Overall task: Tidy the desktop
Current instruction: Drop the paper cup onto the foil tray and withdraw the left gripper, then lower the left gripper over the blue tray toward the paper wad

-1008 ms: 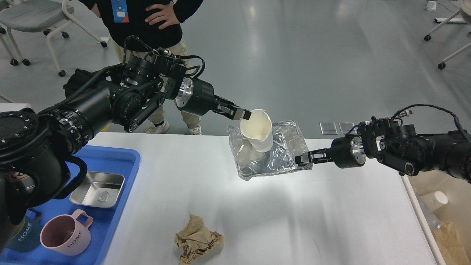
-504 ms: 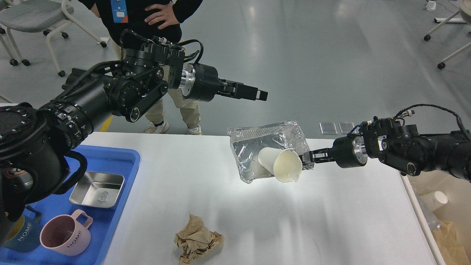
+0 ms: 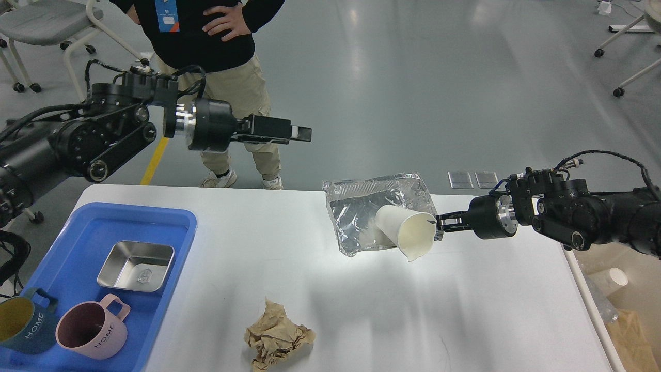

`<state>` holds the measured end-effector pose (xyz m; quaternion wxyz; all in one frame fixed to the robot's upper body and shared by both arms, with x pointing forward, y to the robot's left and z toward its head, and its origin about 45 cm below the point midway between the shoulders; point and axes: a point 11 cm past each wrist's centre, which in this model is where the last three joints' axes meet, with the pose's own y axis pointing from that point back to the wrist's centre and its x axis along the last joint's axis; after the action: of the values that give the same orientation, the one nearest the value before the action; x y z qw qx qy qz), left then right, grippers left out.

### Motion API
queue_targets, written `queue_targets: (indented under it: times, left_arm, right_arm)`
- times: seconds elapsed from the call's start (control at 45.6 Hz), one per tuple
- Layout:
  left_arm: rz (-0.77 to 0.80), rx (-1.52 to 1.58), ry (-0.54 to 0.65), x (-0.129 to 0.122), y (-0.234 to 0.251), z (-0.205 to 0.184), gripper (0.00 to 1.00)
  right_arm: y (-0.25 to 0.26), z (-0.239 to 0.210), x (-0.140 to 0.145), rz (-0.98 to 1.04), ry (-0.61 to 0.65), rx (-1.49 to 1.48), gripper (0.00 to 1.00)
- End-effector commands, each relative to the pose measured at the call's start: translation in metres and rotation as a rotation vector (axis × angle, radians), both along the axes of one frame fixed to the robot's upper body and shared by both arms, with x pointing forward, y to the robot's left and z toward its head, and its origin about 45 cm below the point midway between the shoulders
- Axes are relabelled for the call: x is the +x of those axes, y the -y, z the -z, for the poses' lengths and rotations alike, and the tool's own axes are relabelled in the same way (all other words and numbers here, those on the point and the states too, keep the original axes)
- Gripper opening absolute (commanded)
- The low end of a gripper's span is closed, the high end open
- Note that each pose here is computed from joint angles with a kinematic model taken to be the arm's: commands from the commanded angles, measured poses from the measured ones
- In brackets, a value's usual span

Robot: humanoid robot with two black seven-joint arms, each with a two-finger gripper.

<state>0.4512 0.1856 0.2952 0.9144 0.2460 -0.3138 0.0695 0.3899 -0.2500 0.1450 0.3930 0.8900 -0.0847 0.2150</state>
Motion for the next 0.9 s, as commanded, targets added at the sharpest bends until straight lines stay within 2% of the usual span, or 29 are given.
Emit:
queue_targets:
  times: [0.0, 0.197, 0.438, 0.592, 0.877]
  left_arm:
    - [-0.009, 0.012, -0.04, -0.02, -0.033, 0.012, 0.9]
    - [-0.035, 0.028, -0.089, -0.051, -0.078, 0.023, 0.9]
    - [-0.008, 0.138, -0.137, -0.09, -0.111, 0.052, 0.91]
    - [-0.017, 0.148, -0.13, -0.1, -0.126, 0.042, 0.91]
    - [0.007, 0.168, -0.098, -0.136, -0.144, 0.017, 0.91]
  right_arm:
    - [-0.001, 0.0, 0.0, -0.003, -0.001, 0.001, 0.0]
    - [-0.003, 0.001, 0.0, -0.004, 0.002, 0.0, 0.0]
    - [-0.003, 0.001, 0.0, -0.005, 0.006, 0.001, 0.0]
    - [-0.001, 0.001, 0.0, -0.001, 0.009, -0.001, 0.0]
    - [-0.002, 0.002, 0.0, -0.003, 0.012, 0.001, 0.0]
